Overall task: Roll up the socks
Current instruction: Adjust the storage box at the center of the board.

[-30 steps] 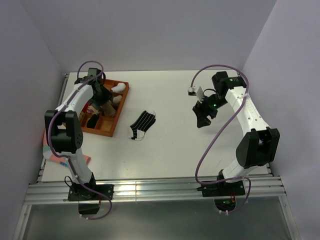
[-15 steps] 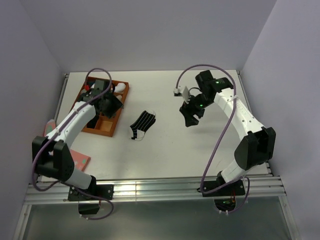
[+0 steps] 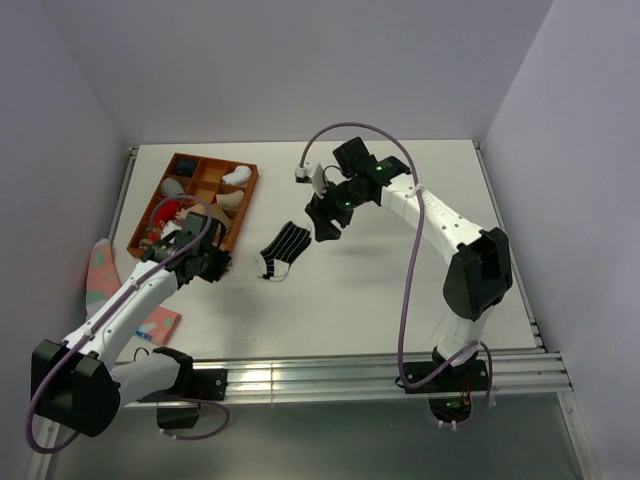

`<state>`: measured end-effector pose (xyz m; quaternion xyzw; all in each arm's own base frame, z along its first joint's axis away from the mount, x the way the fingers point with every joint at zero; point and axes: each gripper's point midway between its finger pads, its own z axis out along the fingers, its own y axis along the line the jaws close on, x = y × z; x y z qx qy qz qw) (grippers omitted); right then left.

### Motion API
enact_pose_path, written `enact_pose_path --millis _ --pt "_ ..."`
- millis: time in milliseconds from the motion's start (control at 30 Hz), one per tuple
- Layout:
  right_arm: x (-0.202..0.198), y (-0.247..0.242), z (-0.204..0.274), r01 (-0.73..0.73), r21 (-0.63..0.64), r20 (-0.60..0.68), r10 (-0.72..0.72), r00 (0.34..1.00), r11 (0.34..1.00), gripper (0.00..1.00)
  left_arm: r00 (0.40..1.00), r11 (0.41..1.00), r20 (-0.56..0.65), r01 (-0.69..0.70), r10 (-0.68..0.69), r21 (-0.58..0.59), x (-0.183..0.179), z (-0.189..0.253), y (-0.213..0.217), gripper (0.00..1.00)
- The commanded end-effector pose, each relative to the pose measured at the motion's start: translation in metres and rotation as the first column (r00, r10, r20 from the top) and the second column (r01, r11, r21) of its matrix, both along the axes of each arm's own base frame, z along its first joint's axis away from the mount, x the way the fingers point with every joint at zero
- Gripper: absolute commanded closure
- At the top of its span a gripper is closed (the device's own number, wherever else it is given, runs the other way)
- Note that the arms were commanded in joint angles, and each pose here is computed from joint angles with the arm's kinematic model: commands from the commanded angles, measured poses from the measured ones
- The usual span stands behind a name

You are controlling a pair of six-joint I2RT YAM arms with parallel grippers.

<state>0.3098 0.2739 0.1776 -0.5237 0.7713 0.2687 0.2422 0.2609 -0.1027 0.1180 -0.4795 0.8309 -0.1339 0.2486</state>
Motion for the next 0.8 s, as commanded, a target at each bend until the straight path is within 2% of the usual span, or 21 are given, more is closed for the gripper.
enact_pose_path --millis 0,200,433,767 --pt "0.013 0.048 0.015 0.008 0.11 0.07 -0.015 0.997 0.994 0.29 0.991 0.991 -0.018 -0.136 0.136 0.001 -0.013 -0.009 0.014 0.78" --pt "0.011 0.093 -0.008 0.014 0.133 0.043 -0.02 0.999 0.991 0.31 0.971 0.973 -0.054 -0.232 0.231 -0.011 -0.034 -0.033 0.025 0.87" --pt "0.014 0.127 -0.034 0.047 0.139 0.016 -0.049 0.999 0.989 0.32 0.944 0.949 -0.099 -0.313 0.314 0.026 -0.026 -0.061 0.032 0.95" --pt "0.0 0.154 -0.056 0.073 0.11 0.024 -0.076 0.997 0.991 0.34 0.928 0.931 -0.081 -0.361 0.364 0.052 -0.007 -0.071 0.056 0.98"
